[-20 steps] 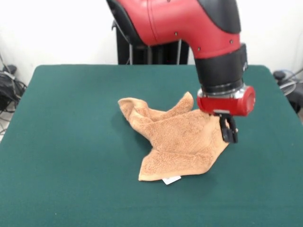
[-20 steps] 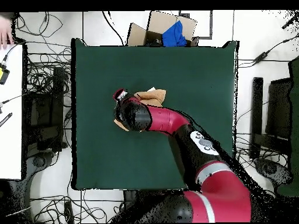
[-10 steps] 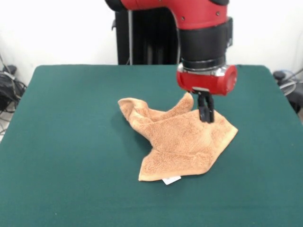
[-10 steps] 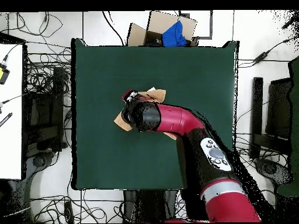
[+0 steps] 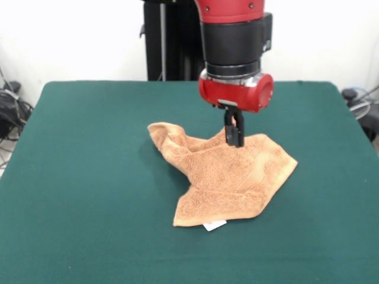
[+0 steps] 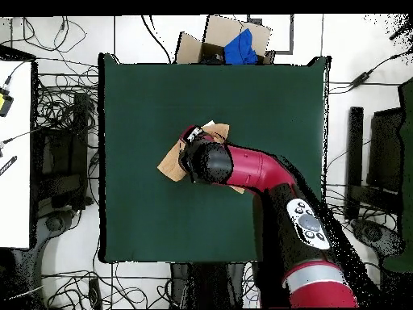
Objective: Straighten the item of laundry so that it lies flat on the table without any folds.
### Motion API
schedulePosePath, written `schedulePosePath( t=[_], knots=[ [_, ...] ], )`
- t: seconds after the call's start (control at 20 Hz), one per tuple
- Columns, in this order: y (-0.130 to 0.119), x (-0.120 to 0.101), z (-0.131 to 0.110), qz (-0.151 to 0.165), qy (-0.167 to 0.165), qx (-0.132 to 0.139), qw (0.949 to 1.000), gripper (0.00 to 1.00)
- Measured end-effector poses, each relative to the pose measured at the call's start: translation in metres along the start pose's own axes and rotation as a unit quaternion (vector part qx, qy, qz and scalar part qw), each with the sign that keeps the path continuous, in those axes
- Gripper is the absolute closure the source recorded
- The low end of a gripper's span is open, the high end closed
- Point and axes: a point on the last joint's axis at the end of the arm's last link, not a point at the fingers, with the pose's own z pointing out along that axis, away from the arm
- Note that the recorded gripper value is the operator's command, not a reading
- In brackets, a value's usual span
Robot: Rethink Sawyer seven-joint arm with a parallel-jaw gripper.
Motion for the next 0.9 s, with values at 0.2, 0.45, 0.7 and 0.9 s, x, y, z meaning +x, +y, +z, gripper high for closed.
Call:
schedulePosePath(
  t=[0.2,0.45,0.7,0.9],
  knots=[
    [-0.006,-0.004,-0.004,0.001,-0.008,0.009,0.9999,1.00],
    [-0.009,-0.002,-0.002,0.000,-0.008,0.015,0.9999,1.00],
    [-0.017,-0.002,0.003,0.002,-0.010,0.027,0.9996,1.00],
    [-0.022,0.002,0.014,0.000,-0.006,0.037,0.9993,1.00]
  ],
)
